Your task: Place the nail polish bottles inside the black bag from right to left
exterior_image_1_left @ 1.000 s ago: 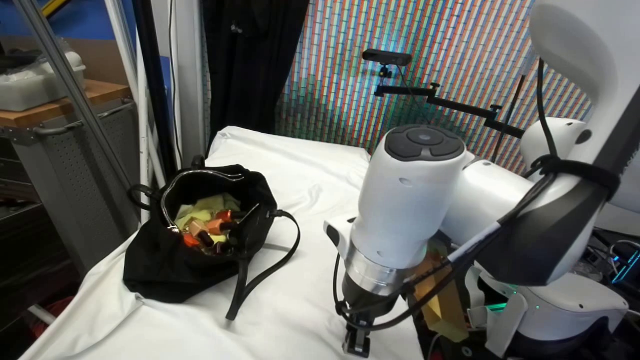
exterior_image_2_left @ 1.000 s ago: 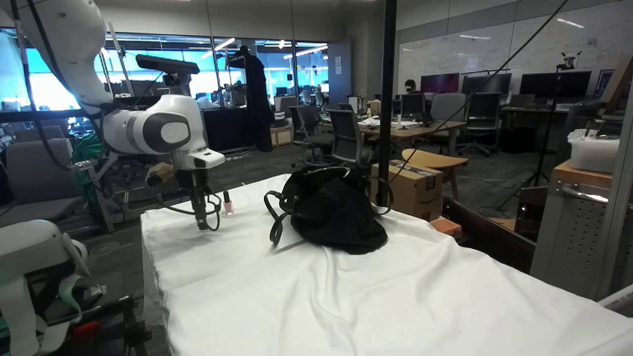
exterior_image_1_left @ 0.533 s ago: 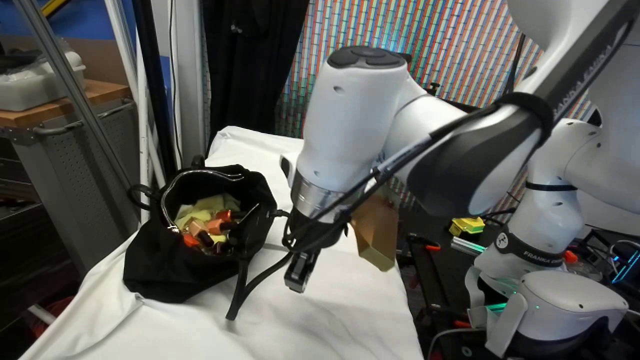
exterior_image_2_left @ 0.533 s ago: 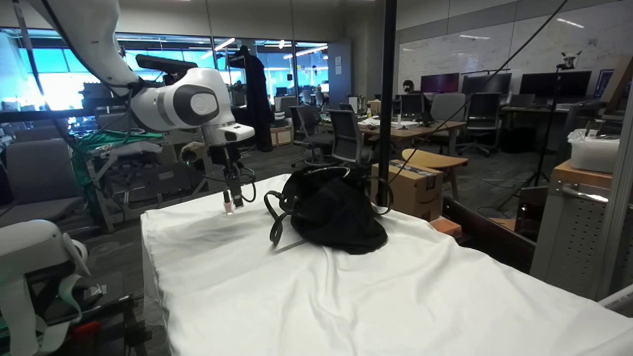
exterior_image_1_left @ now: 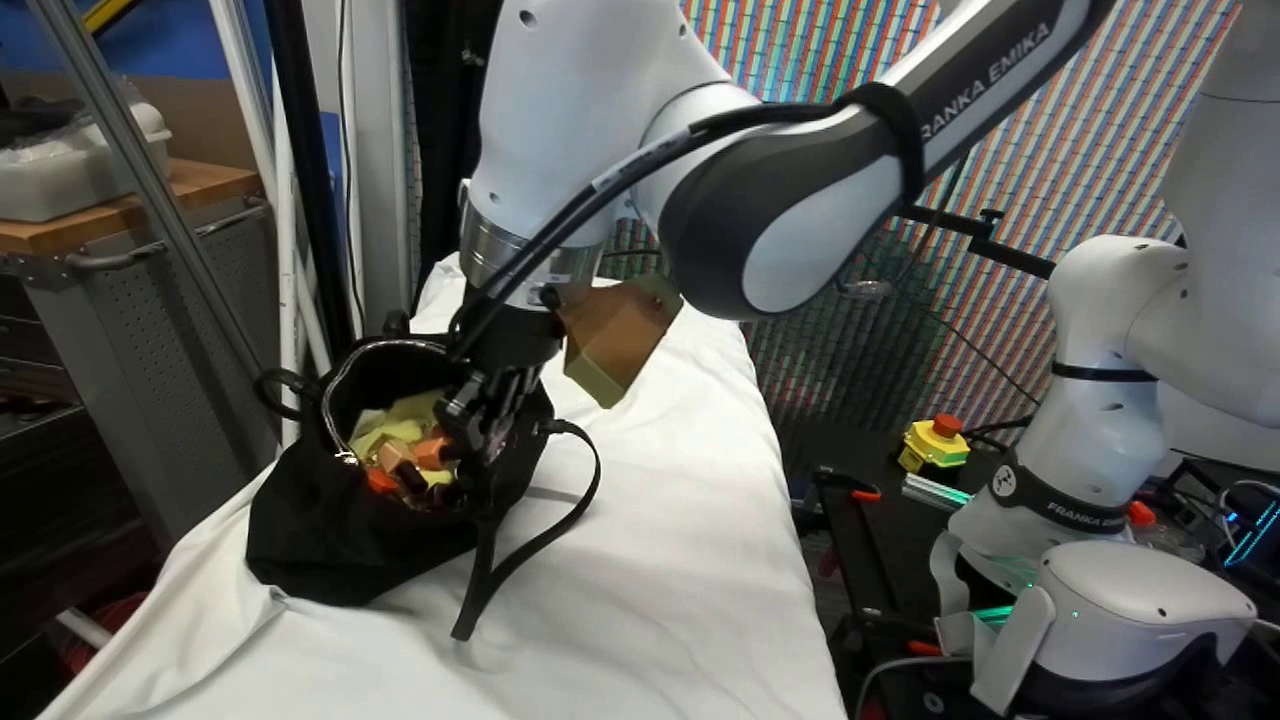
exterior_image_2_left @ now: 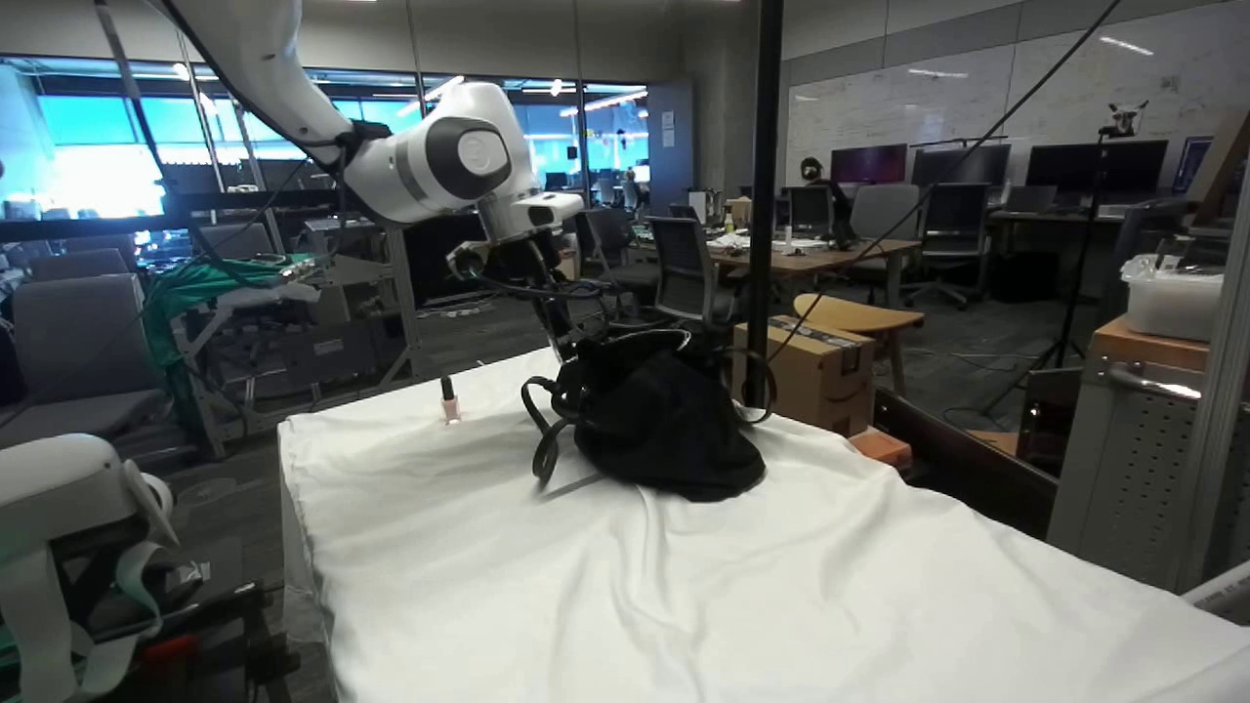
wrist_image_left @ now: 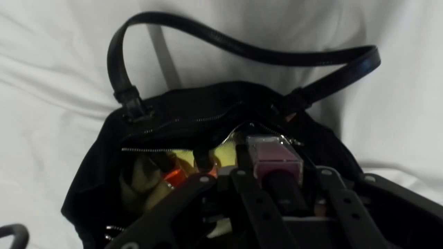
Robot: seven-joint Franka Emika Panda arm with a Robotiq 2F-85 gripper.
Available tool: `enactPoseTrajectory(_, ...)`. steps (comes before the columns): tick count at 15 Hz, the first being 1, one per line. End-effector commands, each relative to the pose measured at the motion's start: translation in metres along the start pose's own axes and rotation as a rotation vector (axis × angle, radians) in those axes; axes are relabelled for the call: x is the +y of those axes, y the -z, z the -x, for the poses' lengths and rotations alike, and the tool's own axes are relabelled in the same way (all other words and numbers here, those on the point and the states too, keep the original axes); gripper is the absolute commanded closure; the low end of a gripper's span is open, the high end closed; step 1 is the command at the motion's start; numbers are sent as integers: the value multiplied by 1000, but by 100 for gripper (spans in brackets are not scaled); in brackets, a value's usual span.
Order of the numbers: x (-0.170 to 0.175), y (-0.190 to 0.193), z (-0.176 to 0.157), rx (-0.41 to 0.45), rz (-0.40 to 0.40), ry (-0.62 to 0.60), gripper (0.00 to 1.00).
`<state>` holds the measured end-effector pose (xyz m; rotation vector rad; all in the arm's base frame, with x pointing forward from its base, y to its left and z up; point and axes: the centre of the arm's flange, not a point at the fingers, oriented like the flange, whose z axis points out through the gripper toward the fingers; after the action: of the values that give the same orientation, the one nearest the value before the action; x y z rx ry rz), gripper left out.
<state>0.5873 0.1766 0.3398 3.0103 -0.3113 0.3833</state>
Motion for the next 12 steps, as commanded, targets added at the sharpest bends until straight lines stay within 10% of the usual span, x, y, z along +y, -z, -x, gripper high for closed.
enactPoseTrajectory(1,-8,-11,-56,33,24,10,85)
enactPoseTrajectory(9,2,-55,-126,18,71,-6,85)
enactPoseTrajectory(10,4,-59,-132,15,75,-7,35)
enactPoseTrajectory(12,6,-64,-141,5,76,-9,29)
